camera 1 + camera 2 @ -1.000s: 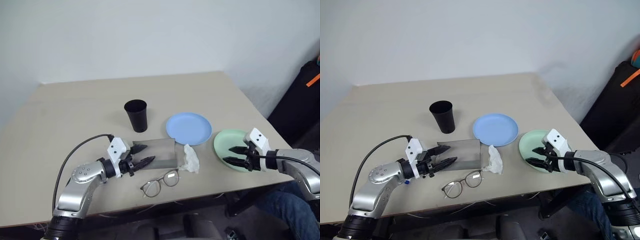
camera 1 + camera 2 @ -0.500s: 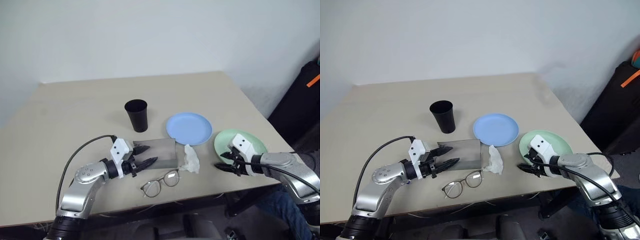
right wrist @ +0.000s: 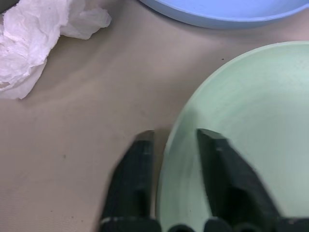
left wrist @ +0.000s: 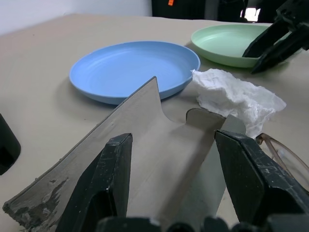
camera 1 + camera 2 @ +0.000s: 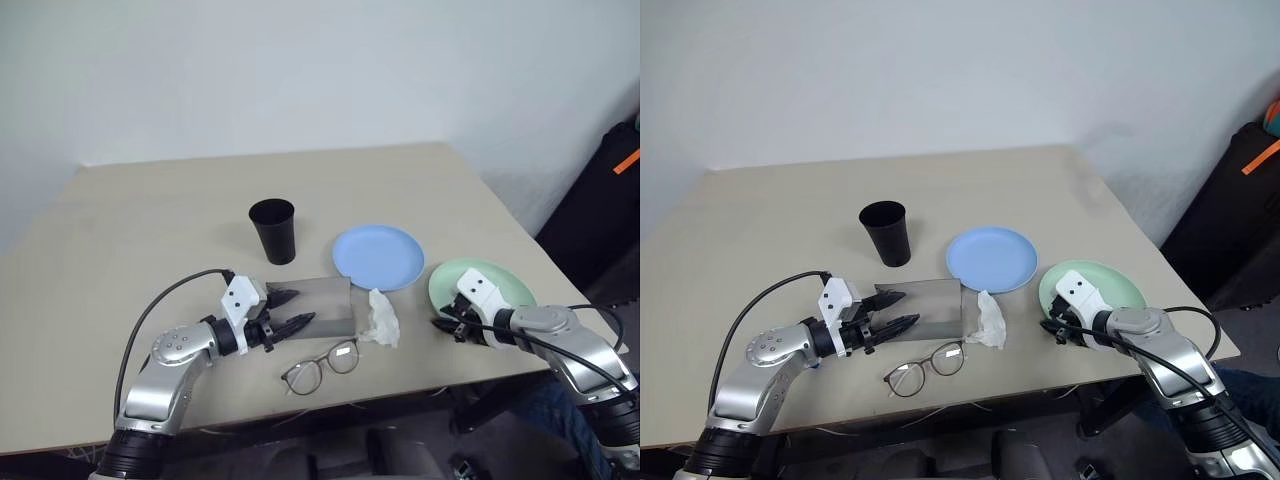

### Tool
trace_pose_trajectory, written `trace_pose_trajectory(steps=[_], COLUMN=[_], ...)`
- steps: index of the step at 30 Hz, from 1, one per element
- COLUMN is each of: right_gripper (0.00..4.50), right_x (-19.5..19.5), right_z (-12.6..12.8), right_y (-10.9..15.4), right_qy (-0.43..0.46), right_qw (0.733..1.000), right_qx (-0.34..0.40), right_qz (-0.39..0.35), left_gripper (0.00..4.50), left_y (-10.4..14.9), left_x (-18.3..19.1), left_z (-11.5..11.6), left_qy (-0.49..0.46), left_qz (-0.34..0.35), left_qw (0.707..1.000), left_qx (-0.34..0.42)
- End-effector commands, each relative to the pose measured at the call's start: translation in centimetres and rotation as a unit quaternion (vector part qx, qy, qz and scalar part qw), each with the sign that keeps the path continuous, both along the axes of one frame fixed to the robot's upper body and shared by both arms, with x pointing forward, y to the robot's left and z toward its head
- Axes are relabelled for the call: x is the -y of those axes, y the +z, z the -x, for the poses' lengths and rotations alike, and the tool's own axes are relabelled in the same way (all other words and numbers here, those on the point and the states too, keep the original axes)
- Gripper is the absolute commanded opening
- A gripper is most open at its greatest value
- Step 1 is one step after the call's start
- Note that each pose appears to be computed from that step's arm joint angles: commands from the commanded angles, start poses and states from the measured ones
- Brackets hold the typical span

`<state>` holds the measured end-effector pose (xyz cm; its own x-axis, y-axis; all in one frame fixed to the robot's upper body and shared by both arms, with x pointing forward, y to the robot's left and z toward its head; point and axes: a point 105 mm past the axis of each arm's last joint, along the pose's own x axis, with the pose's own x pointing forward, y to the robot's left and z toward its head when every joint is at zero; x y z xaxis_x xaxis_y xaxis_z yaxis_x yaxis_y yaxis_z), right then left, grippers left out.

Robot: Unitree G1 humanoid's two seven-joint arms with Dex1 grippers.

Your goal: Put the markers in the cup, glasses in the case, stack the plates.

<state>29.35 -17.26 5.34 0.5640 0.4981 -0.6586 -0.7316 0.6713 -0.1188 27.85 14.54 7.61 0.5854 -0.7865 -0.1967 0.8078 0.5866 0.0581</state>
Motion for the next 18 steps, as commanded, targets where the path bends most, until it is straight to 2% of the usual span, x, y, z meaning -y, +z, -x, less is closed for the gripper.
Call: trace_pose_trajectory(steps=[1,10,18], right_gripper=[0.49,0.49,0.49], right_x=[-0.4,-0.3,0.6], right_z=[-0.8,-1.2,-2.8], right_y=[1.2,1.4,1.8], right_qy=[0.008,0.01,-0.021], right_qw=[0.999,0.999,0.997], right_qx=[0.033,0.048,0.072], right_qz=[0.003,0.017,0.03], left_gripper=[2.81,2.81,2.81], left_y=[1.0,0.9,1.0], left_x=[0.1,0.1,0.1], left_z=[-0.3,-0.3,-0.4], left_qy=[-0.003,0.0,0.001], left_qz=[0.001,0.0,0.0], left_qw=[1.0,1.0,1.0], left_qx=[0.023,0.024,0.025])
